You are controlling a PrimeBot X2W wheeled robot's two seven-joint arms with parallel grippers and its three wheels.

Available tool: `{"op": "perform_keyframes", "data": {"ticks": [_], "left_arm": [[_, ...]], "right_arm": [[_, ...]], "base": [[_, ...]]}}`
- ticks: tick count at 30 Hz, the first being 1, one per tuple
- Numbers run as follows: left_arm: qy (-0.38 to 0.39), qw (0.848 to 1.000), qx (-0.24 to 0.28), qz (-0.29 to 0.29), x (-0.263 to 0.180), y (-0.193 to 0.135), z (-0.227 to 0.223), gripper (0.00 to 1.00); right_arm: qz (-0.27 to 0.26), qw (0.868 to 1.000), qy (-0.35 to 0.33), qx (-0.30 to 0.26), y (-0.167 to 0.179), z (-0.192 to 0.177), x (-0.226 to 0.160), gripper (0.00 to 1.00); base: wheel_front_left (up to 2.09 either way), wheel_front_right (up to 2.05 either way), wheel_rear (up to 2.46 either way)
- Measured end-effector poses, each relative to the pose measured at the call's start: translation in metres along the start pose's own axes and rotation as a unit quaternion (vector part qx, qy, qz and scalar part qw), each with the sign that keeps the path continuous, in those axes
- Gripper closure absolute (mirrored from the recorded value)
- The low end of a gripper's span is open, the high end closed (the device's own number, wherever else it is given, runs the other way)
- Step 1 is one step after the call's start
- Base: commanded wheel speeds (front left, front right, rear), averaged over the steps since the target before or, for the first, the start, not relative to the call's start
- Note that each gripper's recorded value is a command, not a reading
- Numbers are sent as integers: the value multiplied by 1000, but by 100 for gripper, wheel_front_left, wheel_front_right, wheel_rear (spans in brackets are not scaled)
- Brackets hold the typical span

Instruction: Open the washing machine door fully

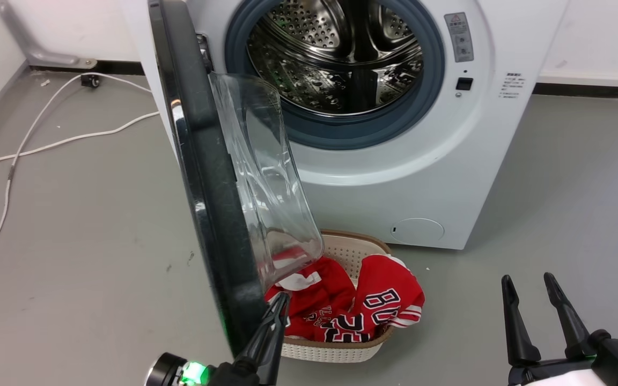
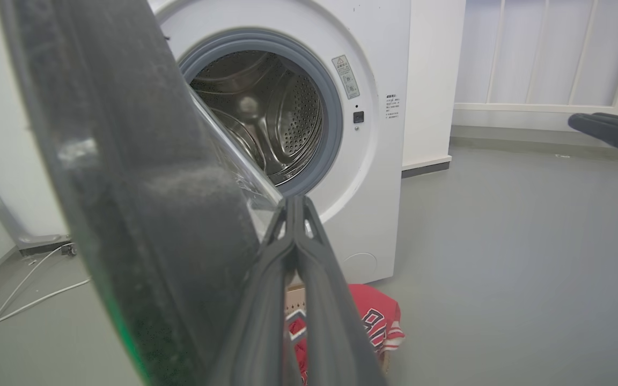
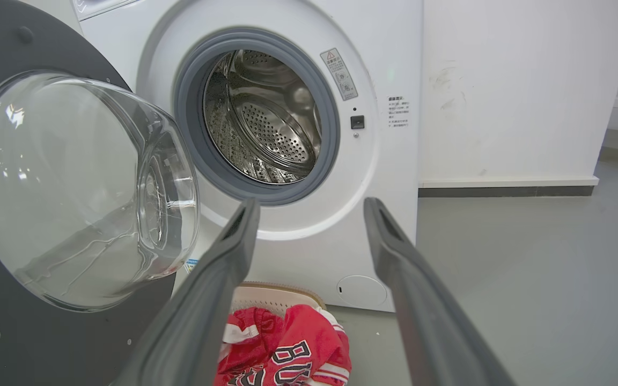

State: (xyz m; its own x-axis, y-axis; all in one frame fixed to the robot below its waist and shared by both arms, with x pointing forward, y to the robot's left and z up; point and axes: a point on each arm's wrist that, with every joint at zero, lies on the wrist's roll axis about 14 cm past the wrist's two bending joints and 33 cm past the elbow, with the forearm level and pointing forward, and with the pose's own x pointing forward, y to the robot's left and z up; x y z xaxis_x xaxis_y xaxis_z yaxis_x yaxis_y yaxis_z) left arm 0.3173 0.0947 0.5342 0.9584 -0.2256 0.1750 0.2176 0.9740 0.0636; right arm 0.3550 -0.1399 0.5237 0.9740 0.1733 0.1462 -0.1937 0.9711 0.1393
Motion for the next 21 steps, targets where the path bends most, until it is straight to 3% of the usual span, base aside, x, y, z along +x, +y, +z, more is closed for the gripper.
{"op": "perform_keyframes", "data": {"ticks": [13, 21], "left_arm": [[20, 995, 26, 89, -25, 52, -7, 100], [48, 983, 55, 170, -50, 106, -17, 100]], "right_arm": [[29, 999, 13, 9, 18, -10, 8, 0], [40, 999, 20, 12, 25, -15, 12, 0]], "base": [[0, 0, 0], [0, 0, 0]]}}
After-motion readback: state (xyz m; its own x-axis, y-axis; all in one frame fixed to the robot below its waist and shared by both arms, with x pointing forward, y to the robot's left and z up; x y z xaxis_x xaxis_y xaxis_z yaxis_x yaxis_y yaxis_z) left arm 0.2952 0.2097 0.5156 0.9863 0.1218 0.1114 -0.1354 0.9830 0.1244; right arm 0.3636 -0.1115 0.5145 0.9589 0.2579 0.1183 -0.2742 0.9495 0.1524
